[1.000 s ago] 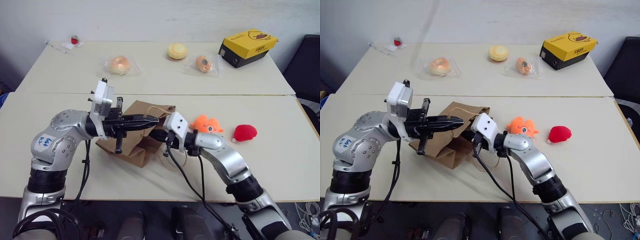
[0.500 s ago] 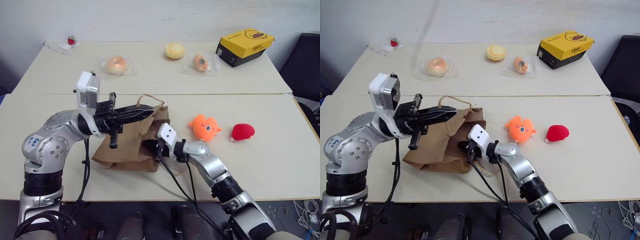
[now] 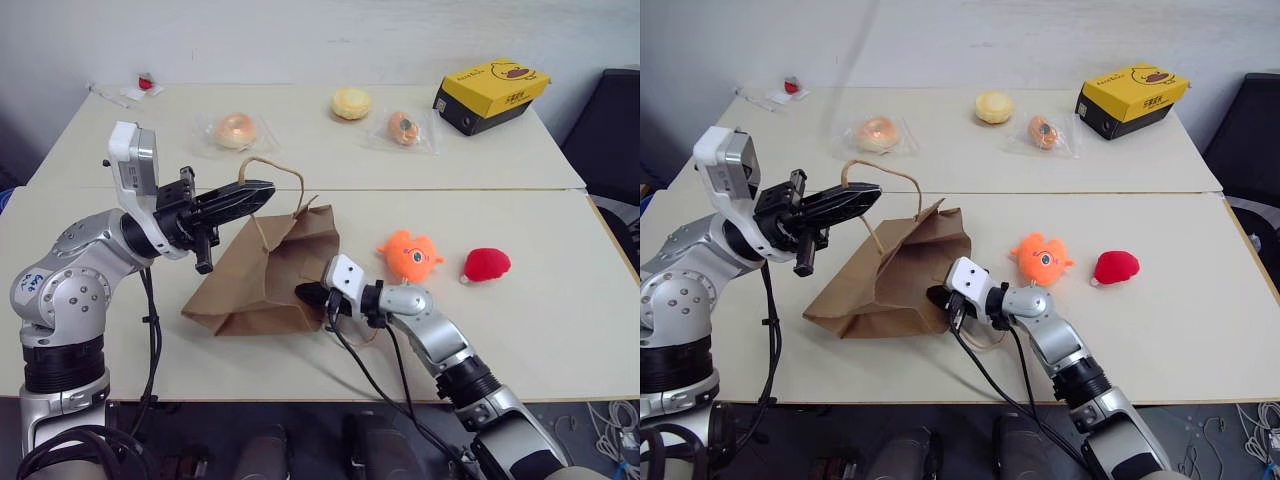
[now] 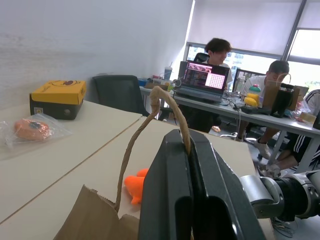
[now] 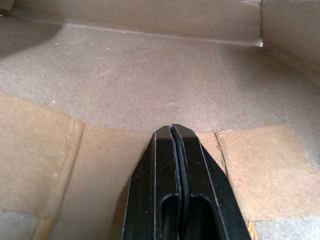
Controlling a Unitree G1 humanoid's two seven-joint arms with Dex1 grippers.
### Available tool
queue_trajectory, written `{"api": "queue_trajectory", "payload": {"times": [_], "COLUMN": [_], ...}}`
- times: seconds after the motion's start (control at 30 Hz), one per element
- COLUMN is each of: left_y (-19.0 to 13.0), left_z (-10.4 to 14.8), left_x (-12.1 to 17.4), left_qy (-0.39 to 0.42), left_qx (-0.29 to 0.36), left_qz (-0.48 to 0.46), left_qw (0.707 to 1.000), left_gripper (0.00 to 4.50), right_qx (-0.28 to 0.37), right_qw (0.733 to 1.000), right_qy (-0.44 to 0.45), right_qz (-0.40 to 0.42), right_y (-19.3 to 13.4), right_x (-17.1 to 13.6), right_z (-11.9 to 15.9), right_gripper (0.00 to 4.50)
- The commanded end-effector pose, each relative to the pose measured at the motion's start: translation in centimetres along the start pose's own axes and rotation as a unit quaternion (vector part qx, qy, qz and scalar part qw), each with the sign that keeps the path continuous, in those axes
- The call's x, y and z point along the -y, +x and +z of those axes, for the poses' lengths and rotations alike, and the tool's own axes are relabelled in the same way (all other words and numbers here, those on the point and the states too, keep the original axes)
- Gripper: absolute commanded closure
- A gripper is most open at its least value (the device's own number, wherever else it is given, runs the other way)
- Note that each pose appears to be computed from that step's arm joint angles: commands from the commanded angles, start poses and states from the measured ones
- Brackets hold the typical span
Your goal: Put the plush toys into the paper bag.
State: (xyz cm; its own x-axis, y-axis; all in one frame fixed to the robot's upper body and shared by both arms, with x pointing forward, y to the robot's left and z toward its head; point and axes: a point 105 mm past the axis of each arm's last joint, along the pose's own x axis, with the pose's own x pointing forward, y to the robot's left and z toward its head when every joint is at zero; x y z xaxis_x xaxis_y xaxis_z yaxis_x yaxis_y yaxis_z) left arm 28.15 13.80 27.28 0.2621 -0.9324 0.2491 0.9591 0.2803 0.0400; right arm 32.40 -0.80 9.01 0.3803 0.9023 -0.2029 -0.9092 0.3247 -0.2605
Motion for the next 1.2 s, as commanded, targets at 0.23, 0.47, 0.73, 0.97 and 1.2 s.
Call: {"api": "queue_trajectory", "payload": {"times": [0.23,0.47,0.73,0.97,1.2], "left_y": [1.2,0.9,1.2,1.0,0.9], "left_z": [2.0,-0.8,-1.9,-1.9,-1.9], "left_x": [1.5,1.6,1.6,1.5,1.3], "left_qy": [0.009,0.018,0.02,0.025,0.026], "left_qx": [0.035,-0.008,-0.017,-0.021,-0.026], "left_qz": [-0.03,-0.022,-0.03,-0.035,-0.04], "left_qw": [0.999,1.0,0.999,0.999,0.999], "left_gripper": [4.5,4.5,4.5,4.5,4.5], "right_qx": [-0.026,0.054,0.116,0.136,0.069], "right_qw": [0.999,0.998,0.993,0.989,0.983], "right_qy": [0.025,0.034,0.011,-0.014,0.001], "right_qz": [-0.014,-0.012,0.019,-0.062,-0.172], "right_y": [-1.1,-1.9,-5.0,-14.6,-22.1], "right_x": [0.1,0.1,-0.1,0.7,-0.4], "right_z": [-2.2,0.5,3.7,5.2,3.0], "right_gripper": [4.48,4.48,3.63,1.33,0.03]}}
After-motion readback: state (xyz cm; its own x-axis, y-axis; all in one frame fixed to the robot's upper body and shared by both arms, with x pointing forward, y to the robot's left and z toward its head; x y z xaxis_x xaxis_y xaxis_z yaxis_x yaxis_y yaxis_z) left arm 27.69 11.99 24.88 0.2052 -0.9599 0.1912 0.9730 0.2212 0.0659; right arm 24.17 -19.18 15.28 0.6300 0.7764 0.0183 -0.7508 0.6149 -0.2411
